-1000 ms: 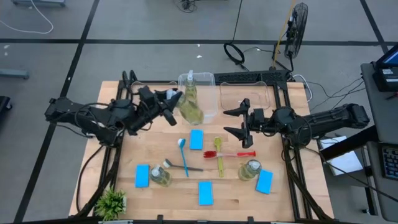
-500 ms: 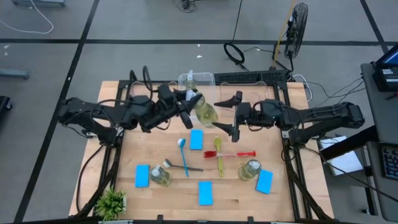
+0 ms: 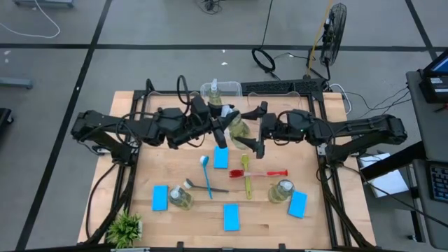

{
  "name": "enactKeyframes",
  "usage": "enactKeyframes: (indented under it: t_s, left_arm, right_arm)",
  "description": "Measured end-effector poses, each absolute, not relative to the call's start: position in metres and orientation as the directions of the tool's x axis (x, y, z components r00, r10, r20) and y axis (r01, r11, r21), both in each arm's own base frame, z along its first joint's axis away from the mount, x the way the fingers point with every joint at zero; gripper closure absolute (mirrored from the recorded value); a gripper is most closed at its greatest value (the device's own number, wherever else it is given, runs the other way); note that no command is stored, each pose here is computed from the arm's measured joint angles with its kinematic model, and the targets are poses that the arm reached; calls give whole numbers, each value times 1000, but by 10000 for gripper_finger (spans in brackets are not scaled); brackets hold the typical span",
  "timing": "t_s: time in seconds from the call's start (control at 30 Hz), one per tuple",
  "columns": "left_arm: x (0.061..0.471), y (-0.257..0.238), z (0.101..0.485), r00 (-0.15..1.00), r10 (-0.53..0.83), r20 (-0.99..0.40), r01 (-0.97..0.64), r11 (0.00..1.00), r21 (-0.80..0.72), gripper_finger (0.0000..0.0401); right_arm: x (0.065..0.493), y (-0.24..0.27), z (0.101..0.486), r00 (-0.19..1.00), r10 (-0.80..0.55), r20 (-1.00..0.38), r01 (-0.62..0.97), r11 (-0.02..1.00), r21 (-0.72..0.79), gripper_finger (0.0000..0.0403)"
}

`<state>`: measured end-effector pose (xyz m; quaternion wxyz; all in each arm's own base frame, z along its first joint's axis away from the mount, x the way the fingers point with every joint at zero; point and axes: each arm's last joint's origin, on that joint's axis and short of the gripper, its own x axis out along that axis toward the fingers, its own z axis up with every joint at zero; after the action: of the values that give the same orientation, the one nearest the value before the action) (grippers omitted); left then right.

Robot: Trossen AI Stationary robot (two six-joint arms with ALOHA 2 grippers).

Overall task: Pick & Place Kitchen Sink Supplies
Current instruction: Put the yellow dish soap into the white bin

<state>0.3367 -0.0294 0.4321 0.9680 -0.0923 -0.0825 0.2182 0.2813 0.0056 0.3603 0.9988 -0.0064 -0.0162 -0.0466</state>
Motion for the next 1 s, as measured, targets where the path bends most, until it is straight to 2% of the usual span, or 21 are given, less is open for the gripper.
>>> enactKeyframes:
  t_s: [0.33,1.0]
  left_arm:
    - [345,-31,423,911,401,92,-374,901,-221,287]
    - [351,-28,418,930,360,76,-332,910,-248,287]
  right_arm:
    - [286,5,360,995,-76,68,76,997,-1,49]
    - [288,4,354,997,-75,15,74,995,70,79]
